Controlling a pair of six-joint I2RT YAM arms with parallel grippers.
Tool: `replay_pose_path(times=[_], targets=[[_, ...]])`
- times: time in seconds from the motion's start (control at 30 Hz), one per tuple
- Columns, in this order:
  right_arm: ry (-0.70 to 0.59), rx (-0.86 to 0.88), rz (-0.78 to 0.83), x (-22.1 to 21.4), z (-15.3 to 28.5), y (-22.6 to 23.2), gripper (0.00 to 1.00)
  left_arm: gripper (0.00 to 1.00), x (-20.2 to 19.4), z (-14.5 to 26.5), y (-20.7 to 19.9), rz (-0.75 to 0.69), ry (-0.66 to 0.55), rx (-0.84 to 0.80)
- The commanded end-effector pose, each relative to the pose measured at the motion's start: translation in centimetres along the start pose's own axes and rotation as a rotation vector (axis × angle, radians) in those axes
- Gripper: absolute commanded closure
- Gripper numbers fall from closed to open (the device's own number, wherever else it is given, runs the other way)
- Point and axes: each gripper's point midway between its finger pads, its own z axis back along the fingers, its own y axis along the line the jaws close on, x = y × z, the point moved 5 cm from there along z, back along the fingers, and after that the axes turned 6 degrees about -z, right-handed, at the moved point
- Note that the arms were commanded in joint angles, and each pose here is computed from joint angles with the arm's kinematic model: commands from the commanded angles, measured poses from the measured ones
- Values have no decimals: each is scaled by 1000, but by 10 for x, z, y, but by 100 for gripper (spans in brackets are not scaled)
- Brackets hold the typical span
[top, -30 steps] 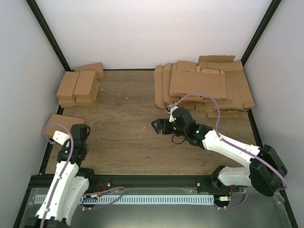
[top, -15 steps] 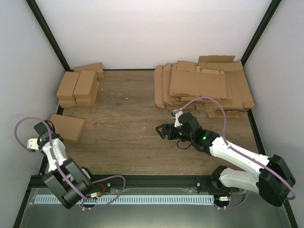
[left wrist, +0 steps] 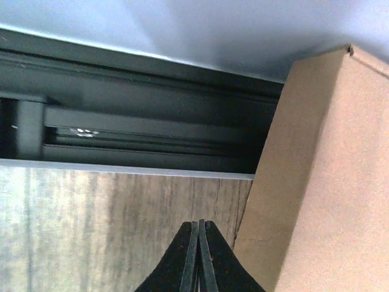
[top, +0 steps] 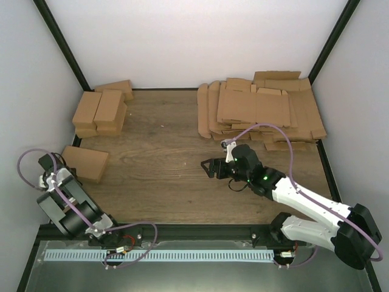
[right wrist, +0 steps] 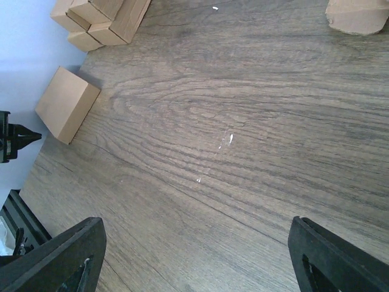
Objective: Fold the paper box
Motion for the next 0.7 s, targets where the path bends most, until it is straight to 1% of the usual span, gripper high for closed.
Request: replay_pose_path(times=[0.0, 0.17, 0.4, 0.57, 0.67], targets=[[-43, -1, 16, 9, 8, 3, 16, 96, -4, -8, -21, 60, 56, -88], [-67, -2, 35, 13, 13, 5, 16, 96, -12, -15, -34, 88, 74, -116], [-88, -21, 46, 22, 15, 9, 16, 96, -30, -32, -57, 110, 130, -129], [-90, -34, 44, 24, 16, 9, 16, 96, -26, -45, -71, 103, 118, -108], [-95, -40, 44, 25, 17, 8, 16, 96, -28, -54, -81, 94, 136, -101]])
